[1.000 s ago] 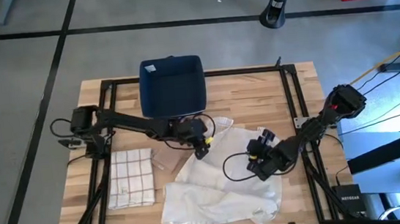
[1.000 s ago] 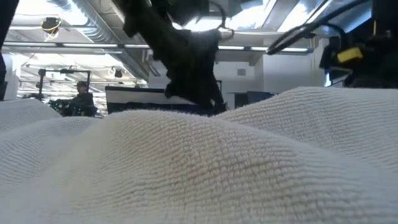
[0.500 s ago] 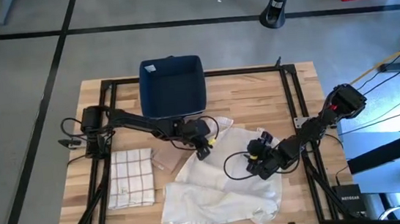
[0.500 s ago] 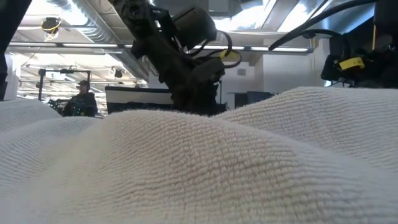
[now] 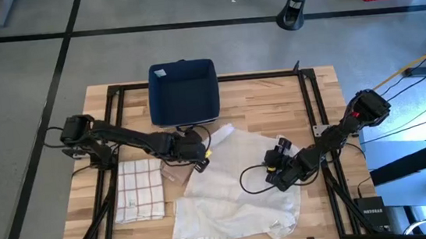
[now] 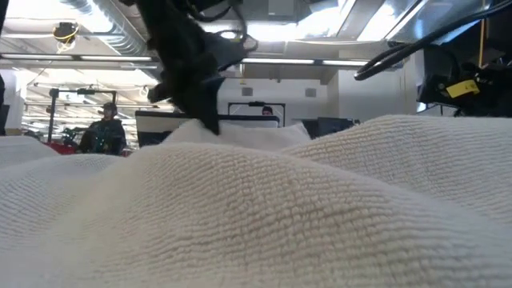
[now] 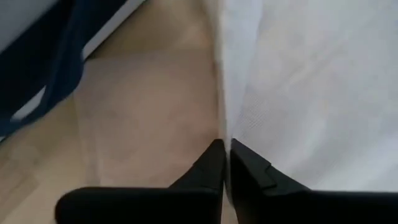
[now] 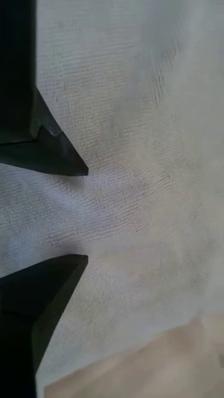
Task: Fold towel
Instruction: Fold the right white patterned towel
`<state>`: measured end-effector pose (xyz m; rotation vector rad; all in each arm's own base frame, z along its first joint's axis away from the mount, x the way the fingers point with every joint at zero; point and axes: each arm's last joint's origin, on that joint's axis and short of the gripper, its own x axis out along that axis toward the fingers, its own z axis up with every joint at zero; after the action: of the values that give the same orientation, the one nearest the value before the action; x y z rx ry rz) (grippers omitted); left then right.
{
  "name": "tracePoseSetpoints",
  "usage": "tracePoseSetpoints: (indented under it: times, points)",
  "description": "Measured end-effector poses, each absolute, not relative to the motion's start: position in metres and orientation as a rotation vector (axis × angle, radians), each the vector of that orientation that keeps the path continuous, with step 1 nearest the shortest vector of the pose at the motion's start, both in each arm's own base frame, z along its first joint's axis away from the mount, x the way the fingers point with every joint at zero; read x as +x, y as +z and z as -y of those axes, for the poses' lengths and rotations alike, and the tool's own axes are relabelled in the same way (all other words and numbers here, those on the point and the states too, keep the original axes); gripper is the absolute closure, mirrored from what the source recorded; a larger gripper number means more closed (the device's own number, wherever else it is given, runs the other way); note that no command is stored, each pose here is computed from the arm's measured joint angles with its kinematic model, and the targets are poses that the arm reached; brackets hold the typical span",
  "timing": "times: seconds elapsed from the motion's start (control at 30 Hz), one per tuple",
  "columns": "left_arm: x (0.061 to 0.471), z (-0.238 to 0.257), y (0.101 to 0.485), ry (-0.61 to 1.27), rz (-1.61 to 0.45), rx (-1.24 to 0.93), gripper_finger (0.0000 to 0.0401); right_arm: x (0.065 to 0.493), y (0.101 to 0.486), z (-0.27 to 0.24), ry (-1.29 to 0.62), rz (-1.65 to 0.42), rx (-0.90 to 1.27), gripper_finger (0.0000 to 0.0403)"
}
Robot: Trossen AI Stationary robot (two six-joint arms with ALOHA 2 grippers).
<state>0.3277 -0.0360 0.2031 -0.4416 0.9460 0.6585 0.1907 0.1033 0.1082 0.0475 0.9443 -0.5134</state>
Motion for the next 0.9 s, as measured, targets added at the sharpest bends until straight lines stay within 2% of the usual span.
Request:
tracePoseSetpoints:
  times: [0.23, 0.33, 0.43, 0.53, 0.7, 0.9]
  points:
    - [0.325, 0.03, 0.184, 0.681, -0.988, -0.423, 0.037, 0.191, 0.106, -0.096, -0.548, -0.943, 0.011, 0.0183]
    - [0.324, 0.02, 0.183, 0.669, -1.027, -0.422, 0.0348, 0.189, 0.104, -0.093, -0.562, -0.951, 0.041, 0.0183]
    - [0.326, 0.008, 0.189, 0.571, -1.088, -0.472, 0.0319, 0.187, 0.102, -0.091, -0.575, -0.961, 0.078, 0.0183]
    - [0.336, 0.001, 0.21, 0.484, -1.008, -0.509, 0.0297, 0.187, 0.101, -0.091, -0.577, -0.956, 0.086, 0.0183]
    - [0.357, 0.001, 0.231, 0.321, -0.783, -0.384, 0.0284, 0.191, 0.102, -0.093, -0.566, -0.907, 0.11, 0.0183]
    - [0.381, 0.007, 0.216, 0.218, -0.692, -0.227, 0.0289, 0.192, 0.102, -0.094, -0.563, -0.892, 0.105, 0.0183]
